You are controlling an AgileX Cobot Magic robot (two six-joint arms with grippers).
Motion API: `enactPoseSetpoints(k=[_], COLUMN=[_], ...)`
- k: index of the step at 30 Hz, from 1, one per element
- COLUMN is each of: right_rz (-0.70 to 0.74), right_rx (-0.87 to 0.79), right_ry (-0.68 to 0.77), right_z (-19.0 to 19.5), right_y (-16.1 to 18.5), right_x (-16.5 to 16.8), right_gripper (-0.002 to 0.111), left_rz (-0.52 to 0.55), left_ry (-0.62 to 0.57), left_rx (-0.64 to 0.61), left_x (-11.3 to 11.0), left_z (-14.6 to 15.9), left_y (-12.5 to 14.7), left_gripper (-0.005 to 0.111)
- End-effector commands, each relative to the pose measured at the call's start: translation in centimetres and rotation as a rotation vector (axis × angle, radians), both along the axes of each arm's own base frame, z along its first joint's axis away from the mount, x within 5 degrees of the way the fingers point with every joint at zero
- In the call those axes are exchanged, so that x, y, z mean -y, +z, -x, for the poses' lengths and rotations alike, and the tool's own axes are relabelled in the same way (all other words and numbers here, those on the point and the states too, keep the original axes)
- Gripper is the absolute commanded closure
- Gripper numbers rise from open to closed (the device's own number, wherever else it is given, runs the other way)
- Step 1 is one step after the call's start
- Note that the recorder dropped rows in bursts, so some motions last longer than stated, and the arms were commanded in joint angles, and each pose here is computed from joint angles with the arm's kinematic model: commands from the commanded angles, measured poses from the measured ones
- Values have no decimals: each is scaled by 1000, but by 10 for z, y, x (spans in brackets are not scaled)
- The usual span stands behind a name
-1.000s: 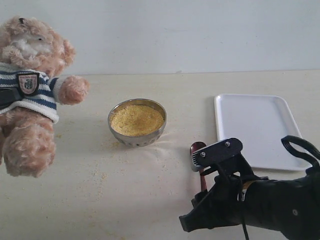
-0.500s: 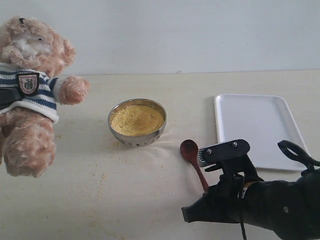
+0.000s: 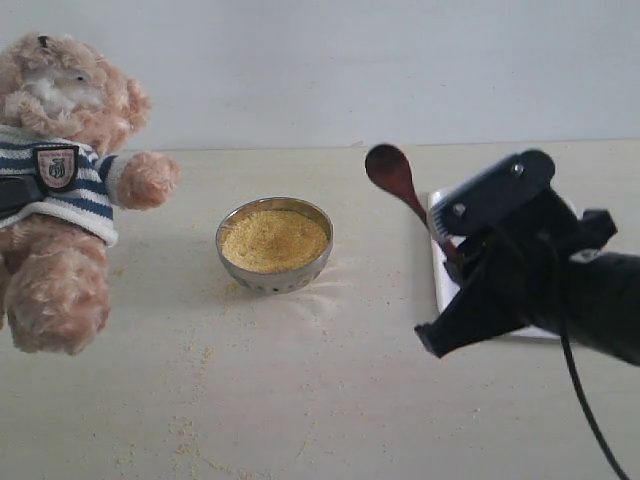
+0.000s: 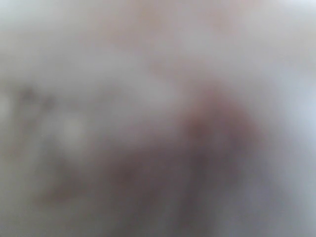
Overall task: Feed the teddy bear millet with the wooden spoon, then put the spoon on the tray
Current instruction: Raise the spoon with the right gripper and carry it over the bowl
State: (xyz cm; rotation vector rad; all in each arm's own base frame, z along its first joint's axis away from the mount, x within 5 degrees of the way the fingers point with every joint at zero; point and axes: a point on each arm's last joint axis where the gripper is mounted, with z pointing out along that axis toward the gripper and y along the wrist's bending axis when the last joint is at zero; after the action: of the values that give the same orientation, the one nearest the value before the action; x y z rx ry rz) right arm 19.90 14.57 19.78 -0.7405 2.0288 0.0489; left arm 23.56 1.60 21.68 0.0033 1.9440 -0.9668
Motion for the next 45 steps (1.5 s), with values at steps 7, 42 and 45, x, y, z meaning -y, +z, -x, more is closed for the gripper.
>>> enactPoseSetpoints(k=[7,42,45], right_rz=[545,822,780], right_rx=[521,572,537], right_ry=[370,86,23], right_z=[-39,-126,-125], right_y=[86,65,68], right_x=[-29,-31,-26], right_gripper=[108,108,108], left_rz=[18,18,18], left_ry=[-3,-3,-3], left_rx=[7,7,7], left_x=[1,1,1], left_z=[0,0,0], left_y=[0,0,0], left_gripper=[102,102,102])
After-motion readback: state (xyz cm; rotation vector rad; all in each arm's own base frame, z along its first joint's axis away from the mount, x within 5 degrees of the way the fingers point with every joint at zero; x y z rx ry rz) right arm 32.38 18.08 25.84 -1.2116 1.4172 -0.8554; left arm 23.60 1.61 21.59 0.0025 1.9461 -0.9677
